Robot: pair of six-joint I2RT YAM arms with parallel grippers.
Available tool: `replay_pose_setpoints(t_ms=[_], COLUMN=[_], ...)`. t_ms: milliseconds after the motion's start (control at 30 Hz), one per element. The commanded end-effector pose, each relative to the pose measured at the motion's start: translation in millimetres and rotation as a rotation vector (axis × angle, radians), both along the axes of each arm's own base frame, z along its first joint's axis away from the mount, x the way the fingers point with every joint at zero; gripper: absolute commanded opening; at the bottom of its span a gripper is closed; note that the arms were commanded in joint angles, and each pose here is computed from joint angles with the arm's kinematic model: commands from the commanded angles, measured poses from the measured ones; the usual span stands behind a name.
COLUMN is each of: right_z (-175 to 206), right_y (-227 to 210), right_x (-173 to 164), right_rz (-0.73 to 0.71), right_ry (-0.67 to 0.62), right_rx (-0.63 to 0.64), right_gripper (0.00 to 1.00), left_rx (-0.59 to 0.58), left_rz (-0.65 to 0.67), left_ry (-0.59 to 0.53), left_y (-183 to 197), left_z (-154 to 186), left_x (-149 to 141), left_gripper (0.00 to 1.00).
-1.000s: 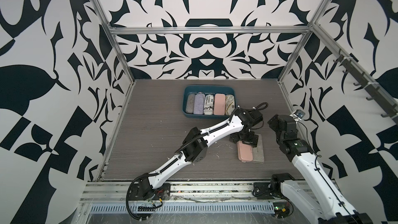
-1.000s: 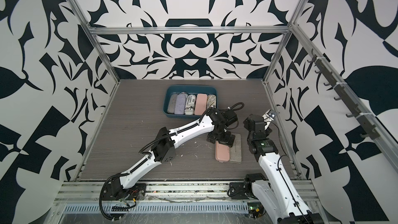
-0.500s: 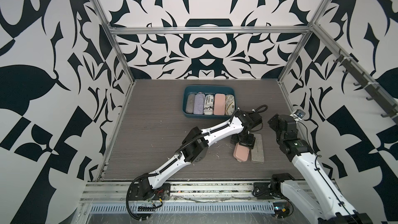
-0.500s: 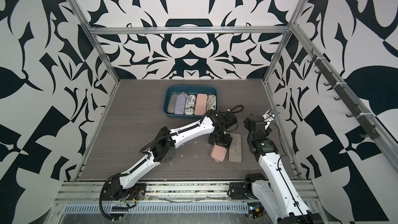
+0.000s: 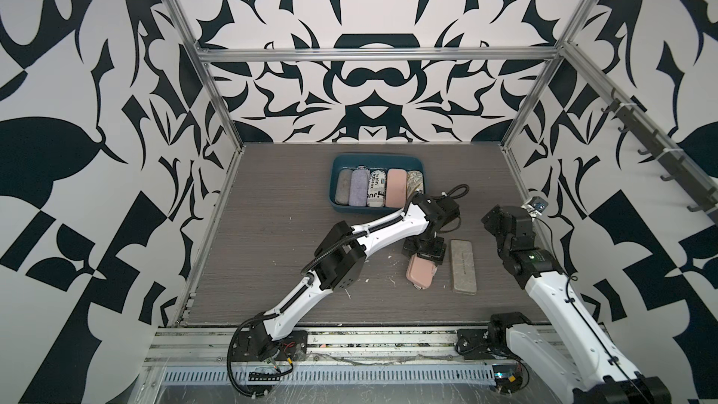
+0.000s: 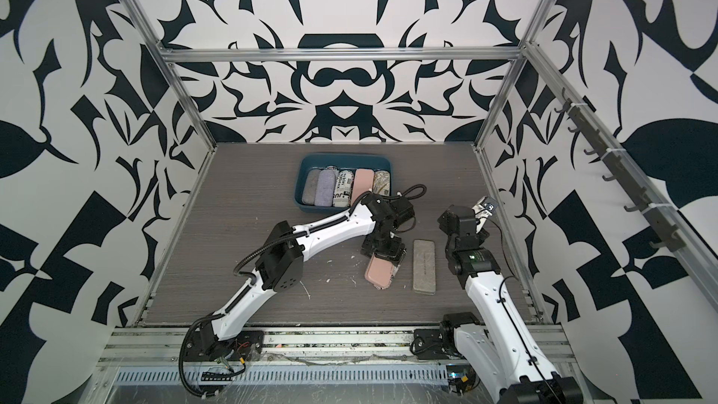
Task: Put the glasses cases into the storage boxes
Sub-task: Pick up the glasses case, then place the glasses case at the center of the board.
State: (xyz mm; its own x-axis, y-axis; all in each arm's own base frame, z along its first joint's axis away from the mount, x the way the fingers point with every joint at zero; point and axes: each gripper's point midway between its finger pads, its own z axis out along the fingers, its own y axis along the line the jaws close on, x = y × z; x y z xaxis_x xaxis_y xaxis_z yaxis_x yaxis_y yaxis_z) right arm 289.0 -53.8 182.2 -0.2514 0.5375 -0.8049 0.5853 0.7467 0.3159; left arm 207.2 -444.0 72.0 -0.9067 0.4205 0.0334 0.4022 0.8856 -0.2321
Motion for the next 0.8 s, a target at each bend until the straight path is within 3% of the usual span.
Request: replay_pose_setpoints(t_ms=[0, 200, 367, 500, 767], right_z=[6.7, 7.2, 6.6, 6.2, 7.5], right_y=[-1.1, -1.6, -0.1, 0.9, 1.2], right_x=[4.7, 4.9, 7.9, 9.4, 10.0], right_rz=[0.002, 0.003, 0.01, 0.015, 0.021], right_ry=[-0.029, -0.031, -0.037, -0.04, -0.04], right_rx=[-0.008, -0.014, -0.009, -0.006, -0.01], right_gripper=[0.81, 0.81, 0.81, 0.81, 0.81], left_rx=[-0.07, -0.019, 0.001, 0.085, 0.123], left_rz=[0.018, 0.028, 0.052, 0.044, 0.031], left_ry=[-0.023, -0.035, 0.01, 0.016, -0.003], left_y=[11.0, 51.1, 87.2, 113.7, 125.5], left_z=[36.1, 34.5, 2.8, -27.3, -50.3], left_x=[10.1, 5.6, -8.2, -16.6, -13.6], left_gripper=[0.71, 0.72, 0.72, 0.72, 0.74])
